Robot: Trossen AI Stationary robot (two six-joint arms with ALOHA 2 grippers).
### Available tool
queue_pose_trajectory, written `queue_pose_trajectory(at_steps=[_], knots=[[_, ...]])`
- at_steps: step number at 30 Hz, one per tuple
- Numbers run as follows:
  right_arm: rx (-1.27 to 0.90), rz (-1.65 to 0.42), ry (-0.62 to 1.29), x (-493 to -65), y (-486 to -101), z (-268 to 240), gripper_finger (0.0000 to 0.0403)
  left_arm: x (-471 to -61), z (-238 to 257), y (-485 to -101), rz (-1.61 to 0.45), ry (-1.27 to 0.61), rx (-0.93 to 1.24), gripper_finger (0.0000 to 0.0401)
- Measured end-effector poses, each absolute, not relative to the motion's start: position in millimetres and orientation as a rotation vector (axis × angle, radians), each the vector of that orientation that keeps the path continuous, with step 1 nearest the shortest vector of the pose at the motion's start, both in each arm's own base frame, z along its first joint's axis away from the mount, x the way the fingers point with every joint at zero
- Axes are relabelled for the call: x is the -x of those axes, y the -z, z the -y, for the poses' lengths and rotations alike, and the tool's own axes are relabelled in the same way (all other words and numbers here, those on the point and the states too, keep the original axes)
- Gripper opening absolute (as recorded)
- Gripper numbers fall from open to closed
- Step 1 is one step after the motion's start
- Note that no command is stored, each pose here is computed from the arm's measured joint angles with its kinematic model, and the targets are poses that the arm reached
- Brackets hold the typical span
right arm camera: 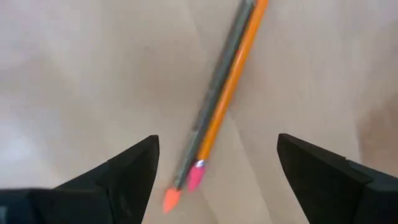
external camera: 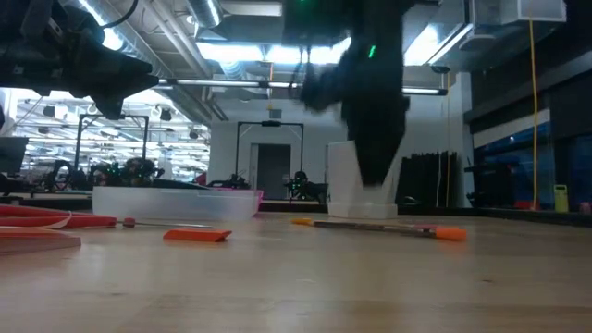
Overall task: Pack school essentials
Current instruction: Put the yellow pencil into the supply box
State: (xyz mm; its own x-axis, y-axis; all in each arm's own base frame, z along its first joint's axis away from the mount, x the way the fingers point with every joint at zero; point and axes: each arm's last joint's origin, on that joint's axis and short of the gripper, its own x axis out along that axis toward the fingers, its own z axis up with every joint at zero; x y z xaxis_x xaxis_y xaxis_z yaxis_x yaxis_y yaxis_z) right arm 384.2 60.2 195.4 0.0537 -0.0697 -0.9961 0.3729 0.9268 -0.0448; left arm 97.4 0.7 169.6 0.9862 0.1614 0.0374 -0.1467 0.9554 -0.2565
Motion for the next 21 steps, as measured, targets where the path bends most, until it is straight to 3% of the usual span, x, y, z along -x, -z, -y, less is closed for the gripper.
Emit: queue_pose_trajectory(at_steps=[5, 13, 21], knots=[[-0.358, -1.318, 0.351, -341.7, -220.8, -65.0, 0.0326, -97.4, -0.7, -169.6, 0.058, -0.156, 0.256, 0.0114], [-0.592, -1.128, 0.325, -290.3, -176.6, -77.7, 0.0326, -97.4, -0.8, -169.6, 0.058, -0.157, 0.256, 0.0114], [-0.425, -1.159, 0.366, -299.6, -151.8, -78.6, 0.0326, -97.4, -0.8, -169.7, 0.059, -0.157, 0.256, 0.0114]])
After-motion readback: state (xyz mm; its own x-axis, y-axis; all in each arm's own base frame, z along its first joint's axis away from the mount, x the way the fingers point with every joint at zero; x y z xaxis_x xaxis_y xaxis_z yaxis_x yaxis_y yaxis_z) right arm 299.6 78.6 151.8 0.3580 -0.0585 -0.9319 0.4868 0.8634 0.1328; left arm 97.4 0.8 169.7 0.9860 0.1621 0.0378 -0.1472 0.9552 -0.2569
